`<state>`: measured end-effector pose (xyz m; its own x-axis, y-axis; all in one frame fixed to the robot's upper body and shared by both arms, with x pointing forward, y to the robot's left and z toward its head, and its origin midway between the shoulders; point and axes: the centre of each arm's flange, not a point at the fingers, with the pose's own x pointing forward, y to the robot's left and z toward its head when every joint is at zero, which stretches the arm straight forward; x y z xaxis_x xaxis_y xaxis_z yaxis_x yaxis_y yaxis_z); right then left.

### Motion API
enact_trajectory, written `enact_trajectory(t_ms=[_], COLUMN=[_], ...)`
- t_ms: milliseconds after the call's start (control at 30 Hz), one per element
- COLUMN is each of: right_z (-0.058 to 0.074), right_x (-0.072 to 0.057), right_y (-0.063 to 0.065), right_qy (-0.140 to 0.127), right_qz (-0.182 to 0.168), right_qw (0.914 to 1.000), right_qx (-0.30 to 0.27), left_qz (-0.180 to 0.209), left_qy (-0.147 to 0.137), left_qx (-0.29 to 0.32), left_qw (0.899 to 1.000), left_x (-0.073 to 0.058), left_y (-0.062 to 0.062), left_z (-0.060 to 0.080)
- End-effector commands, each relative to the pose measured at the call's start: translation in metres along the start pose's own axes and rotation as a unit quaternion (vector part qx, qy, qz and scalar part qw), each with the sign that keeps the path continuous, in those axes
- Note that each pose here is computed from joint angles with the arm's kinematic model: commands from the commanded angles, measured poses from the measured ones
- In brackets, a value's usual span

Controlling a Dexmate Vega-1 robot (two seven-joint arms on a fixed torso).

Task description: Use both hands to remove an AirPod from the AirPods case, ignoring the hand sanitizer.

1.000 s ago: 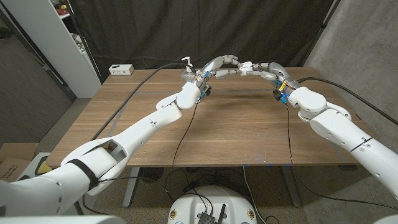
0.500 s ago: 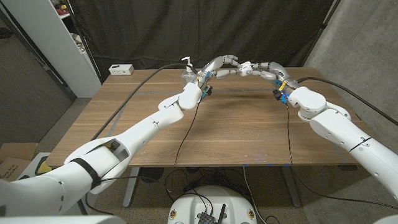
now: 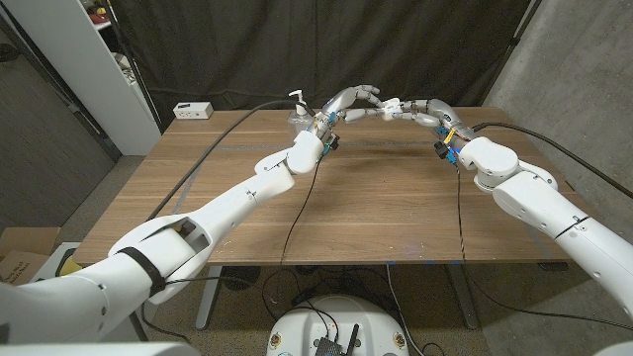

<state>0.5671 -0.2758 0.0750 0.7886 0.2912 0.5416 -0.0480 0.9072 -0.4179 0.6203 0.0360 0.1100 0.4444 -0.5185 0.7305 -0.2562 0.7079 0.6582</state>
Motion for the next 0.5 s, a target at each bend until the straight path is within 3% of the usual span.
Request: enact_trajectory(t_ms=[33, 233, 500], right_z=[-0.0077, -0.0101, -0.0143], right_x=[0.0028, 0.0037, 0.0009], right_y=[-0.0028, -0.0036, -0.006], right_qy=[0.021, 0.028, 0.039], right_qz=[-0.01, -0.016, -0.033], right_qw=[0.9995, 0.999, 0.9976], right_qx=[-0.023, -0.03, -0.046], left_qz=[0.033, 0.029, 0.014], left_qy=[-0.029, -0.036, -0.016], left_qx=[-0.032, -0.036, -0.052], left_qw=[0.999, 0.998, 0.998], left_x=[0.0033, 0.0019, -0.0052], left_y=[0.0094, 0.0108, 0.0138], left_z=[0.0056, 0.011, 0.011])
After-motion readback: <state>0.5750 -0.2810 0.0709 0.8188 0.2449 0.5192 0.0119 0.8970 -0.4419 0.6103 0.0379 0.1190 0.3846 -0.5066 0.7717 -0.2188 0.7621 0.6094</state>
